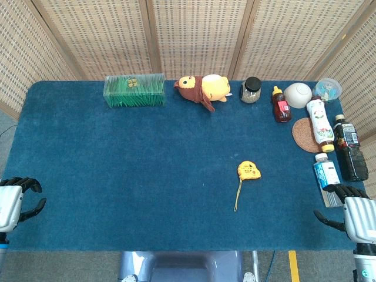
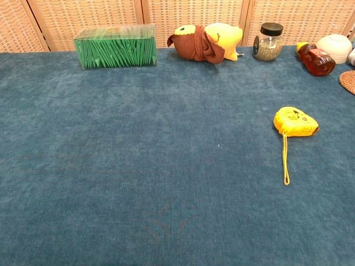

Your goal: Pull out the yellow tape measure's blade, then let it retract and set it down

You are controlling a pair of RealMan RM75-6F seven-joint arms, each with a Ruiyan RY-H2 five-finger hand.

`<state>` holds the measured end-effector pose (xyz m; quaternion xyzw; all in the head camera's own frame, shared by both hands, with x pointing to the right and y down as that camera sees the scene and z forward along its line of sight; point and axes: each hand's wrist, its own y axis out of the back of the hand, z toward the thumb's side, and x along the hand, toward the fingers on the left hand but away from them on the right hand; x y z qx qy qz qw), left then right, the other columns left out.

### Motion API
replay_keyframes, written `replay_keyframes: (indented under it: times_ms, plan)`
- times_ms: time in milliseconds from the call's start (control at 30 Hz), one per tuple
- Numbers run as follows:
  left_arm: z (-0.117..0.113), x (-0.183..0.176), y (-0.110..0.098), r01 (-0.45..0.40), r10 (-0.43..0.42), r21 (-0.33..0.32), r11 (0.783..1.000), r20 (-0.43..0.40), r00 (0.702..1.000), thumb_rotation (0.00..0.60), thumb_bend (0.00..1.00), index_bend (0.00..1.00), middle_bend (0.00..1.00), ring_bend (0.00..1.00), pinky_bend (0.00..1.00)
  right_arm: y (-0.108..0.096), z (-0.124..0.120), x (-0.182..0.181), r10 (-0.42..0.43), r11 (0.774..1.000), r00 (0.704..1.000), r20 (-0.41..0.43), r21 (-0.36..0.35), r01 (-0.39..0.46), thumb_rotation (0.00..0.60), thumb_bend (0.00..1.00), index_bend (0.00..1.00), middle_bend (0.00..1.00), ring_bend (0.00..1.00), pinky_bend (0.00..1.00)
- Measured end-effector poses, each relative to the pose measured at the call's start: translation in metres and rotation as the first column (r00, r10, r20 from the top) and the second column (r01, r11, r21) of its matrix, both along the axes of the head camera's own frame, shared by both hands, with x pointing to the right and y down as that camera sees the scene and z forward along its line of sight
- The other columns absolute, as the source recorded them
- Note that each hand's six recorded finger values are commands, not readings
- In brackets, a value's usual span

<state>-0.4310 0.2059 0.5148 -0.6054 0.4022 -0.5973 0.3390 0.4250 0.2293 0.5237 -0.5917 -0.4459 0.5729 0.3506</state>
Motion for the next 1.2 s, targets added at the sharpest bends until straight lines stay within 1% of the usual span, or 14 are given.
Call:
replay_keyframes:
  times_ms: [133, 433, 533, 633, 833, 967, 1200]
  plan:
    - [0.000, 0.001, -0.001, -0.001, 0.001, 0.001, 1.000, 0.001, 1.000, 0.600, 0.27, 0.51, 0.51, 0.38, 0.38, 0.000, 0.001, 0.001, 0.000, 1.000, 1.000, 0.000, -0.002, 0.000, 0.507, 0.19, 0.36, 0.40, 0.37, 0.35]
    - [-0.008, 0.002, -0.009, -0.014, 0.013, 0.030, 0.999, 0.010, 1.000, 0.600, 0.27, 0.51, 0.51, 0.38, 0.38, 0.000, 0.002, -0.001, -0.013, 1.000, 1.000, 0.012, -0.006, 0.014, 0.506, 0.19, 0.36, 0.40, 0.37, 0.35]
    - [-0.009, 0.003, -0.011, -0.022, 0.022, 0.029, 0.999, 0.011, 1.000, 0.600, 0.27, 0.51, 0.51, 0.38, 0.38, -0.002, 0.004, -0.005, -0.028, 1.000, 0.999, 0.020, -0.011, 0.028, 0.508, 0.19, 0.36, 0.40, 0.37, 0.37]
    - [-0.011, 0.004, -0.013, -0.029, 0.029, 0.030, 0.999, 0.011, 1.000, 0.600, 0.27, 0.51, 0.51, 0.38, 0.38, -0.005, 0.008, -0.012, -0.057, 0.998, 0.998, 0.041, -0.032, 0.058, 0.508, 0.19, 0.36, 0.40, 0.37, 0.38]
    - [-0.015, 0.005, -0.018, -0.035, 0.035, 0.031, 0.999, 0.007, 0.999, 0.600, 0.27, 0.51, 0.51, 0.38, 0.38, -0.021, 0.020, -0.036, -0.127, 0.988, 0.984, 0.122, -0.072, 0.136, 0.508, 0.19, 0.36, 0.40, 0.38, 0.42]
    - [-0.017, 0.006, -0.021, -0.043, 0.043, 0.035, 0.998, 0.003, 0.999, 0.600, 0.27, 0.51, 0.51, 0.38, 0.38, -0.037, 0.030, -0.051, -0.164, 0.978, 0.970, 0.179, -0.100, 0.184, 0.509, 0.19, 0.33, 0.40, 0.39, 0.43]
    - [-0.022, 0.008, -0.026, -0.055, 0.054, 0.041, 0.998, 0.009, 0.998, 0.600, 0.27, 0.51, 0.51, 0.38, 0.38, -0.062, 0.048, -0.071, -0.212, 0.954, 0.950, 0.230, -0.160, 0.251, 0.507, 0.19, 0.32, 0.40, 0.40, 0.44]
